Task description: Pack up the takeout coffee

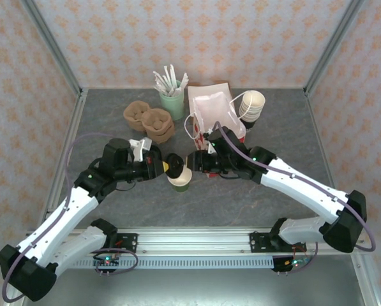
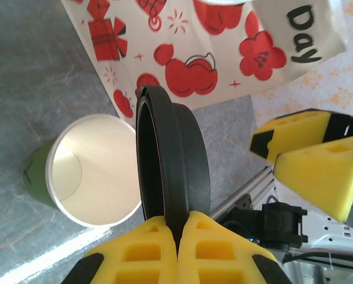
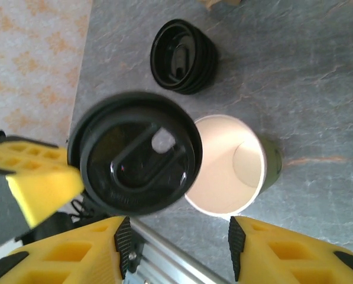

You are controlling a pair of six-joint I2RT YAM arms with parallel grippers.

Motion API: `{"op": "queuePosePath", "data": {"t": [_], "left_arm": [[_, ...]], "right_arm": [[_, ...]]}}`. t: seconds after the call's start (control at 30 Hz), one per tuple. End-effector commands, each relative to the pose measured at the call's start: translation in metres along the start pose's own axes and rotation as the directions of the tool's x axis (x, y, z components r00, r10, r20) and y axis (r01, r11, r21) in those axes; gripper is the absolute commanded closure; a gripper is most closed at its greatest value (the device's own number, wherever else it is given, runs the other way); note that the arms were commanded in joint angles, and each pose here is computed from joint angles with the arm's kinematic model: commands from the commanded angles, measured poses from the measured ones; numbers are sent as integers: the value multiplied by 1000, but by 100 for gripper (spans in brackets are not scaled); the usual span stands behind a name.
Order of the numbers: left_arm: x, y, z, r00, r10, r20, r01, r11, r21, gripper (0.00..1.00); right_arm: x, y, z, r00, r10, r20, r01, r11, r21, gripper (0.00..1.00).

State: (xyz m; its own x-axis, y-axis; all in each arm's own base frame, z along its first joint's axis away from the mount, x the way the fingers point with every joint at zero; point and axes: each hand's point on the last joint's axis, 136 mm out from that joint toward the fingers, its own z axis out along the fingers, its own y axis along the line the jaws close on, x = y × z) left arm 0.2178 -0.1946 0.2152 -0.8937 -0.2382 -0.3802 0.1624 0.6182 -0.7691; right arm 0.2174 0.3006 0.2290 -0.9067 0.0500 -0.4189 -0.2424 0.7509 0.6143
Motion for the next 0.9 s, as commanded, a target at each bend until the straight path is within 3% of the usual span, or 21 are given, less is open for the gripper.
{"op": "queuePosePath", "data": {"t": [0.0,0.23,0.5,0.87], "left_arm": [[2,-12,-2,999,-34,-15,35,997,68,95],[4,-7,2,999,-45,-26,47,997,65,94],[4,-5,6,999,-35,-31,37,997,68,94],[5,-1,18,997,-41,-60,45,996,78,95]], "right_arm": [[-21,-10,4,994,-42,99,33,995,90,50],[-28,-44,17,990,-116,84,86,950,300,50],[-40,-73,5,979,-185,89,124,877,464,50],[-59,-104,-19,974,-190,122,96,838,537,51]]}}
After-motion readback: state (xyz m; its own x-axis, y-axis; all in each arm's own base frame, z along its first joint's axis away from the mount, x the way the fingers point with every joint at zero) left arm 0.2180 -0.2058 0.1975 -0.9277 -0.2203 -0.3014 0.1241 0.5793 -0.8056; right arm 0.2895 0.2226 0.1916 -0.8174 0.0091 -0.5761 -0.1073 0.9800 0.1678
